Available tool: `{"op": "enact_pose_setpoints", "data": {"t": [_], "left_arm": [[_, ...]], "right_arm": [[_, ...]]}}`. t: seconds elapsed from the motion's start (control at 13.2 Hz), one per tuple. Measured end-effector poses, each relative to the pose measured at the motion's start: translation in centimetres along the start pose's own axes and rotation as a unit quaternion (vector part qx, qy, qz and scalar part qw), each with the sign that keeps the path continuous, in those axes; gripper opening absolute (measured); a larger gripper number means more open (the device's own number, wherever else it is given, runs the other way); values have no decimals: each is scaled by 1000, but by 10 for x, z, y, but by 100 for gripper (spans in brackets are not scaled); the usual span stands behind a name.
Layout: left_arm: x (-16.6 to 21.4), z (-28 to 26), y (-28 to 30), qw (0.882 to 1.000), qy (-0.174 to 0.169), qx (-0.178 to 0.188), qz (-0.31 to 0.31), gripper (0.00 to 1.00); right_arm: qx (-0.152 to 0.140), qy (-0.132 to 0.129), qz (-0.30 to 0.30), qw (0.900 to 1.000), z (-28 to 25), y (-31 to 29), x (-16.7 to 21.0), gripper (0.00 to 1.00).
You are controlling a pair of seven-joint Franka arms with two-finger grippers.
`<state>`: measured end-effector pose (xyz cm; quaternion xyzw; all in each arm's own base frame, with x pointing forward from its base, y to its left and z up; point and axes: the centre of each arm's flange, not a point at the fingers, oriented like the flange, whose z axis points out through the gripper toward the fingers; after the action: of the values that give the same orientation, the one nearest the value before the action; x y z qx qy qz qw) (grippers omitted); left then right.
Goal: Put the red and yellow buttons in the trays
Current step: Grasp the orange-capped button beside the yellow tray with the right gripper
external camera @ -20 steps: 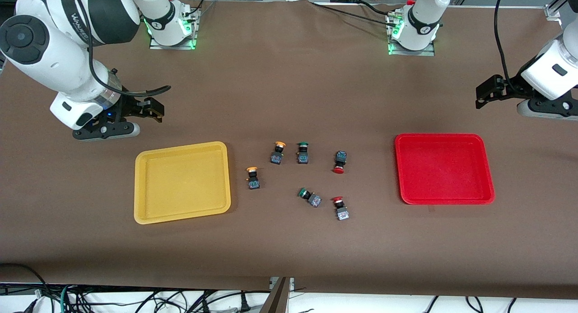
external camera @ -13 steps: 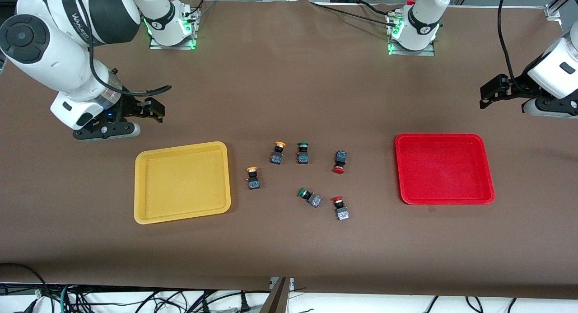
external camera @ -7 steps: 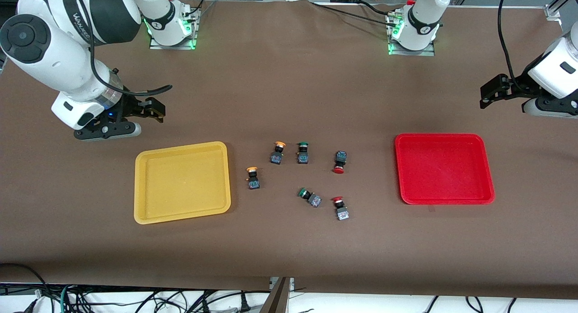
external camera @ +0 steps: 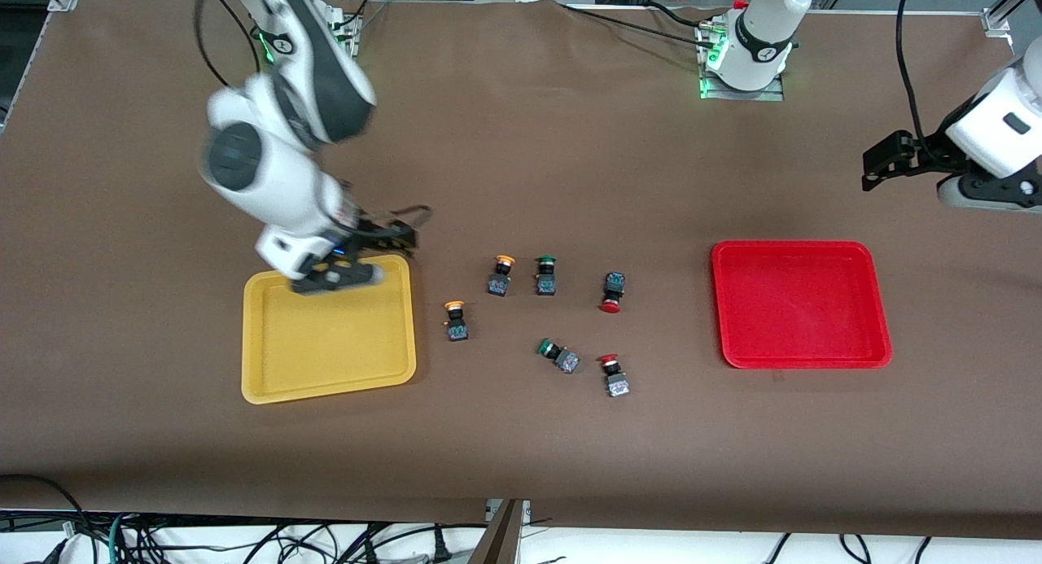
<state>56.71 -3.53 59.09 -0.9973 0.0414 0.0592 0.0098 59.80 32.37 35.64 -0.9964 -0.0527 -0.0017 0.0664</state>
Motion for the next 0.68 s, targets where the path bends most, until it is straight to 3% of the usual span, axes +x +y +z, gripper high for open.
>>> {"op": "enact_pose_setpoints", "data": {"t": [0.15,0.38,0.46,0.61,0.68], "left_arm": [[20,43,-12,998,-60,-4,-9,100],[18,64,-65,990,-123,-33,-56,100],[8,61,-96,985,-133,-67,-84,100],[-12,50,-161,974,-120,-137,-137,100],[-20,47,-184,969,-113,-154,-153,100]], "right_arm": [[-33,13,10,999,85,-27,10,100],[-35,25,17,999,150,-21,22,100],[-34,27,22,999,161,-18,23,100],[-27,39,30,998,179,-19,22,98],[-26,39,33,998,187,-21,21,96]]}}
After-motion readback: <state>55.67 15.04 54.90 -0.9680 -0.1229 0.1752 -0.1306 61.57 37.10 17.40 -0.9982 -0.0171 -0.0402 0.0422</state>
